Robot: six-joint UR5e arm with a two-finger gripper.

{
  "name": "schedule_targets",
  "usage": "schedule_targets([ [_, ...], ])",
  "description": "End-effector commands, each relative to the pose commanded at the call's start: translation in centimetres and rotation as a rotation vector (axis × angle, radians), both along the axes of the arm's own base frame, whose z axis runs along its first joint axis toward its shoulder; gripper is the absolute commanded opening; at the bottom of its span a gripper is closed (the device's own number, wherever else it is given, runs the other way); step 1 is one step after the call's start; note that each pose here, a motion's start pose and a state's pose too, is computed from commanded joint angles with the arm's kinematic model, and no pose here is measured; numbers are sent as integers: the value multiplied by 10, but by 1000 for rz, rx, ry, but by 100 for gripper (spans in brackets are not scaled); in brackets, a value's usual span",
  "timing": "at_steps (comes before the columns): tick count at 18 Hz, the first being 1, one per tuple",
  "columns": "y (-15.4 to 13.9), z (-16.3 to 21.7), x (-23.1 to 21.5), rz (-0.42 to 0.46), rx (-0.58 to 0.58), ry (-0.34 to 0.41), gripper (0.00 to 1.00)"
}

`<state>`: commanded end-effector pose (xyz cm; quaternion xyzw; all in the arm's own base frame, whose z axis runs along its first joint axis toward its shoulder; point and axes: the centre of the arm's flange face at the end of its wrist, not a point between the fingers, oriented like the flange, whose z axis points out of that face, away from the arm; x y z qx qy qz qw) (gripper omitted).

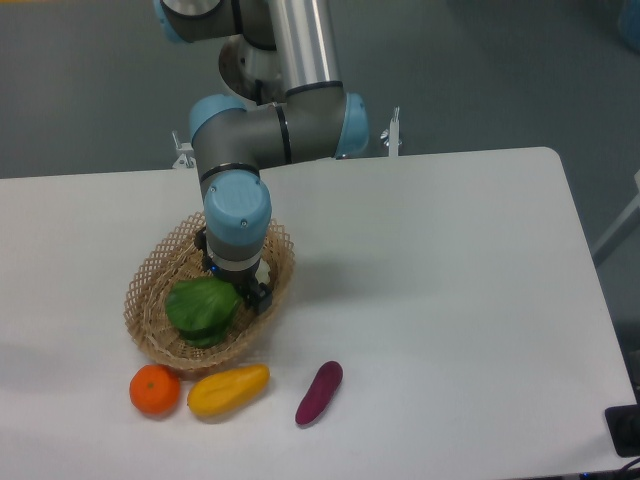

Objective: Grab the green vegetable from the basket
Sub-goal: 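Lower the gripper onto the bok choy stem and close it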

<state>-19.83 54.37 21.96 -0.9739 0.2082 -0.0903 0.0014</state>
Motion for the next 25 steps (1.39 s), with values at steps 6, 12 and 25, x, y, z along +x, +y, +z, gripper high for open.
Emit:
schedule_targets([
  [6, -4, -17, 11, -14, 17, 17, 100],
  [12, -6, -22, 17, -25, 22, 23, 82],
  [25, -8, 13, 12, -30, 58, 65, 25],
])
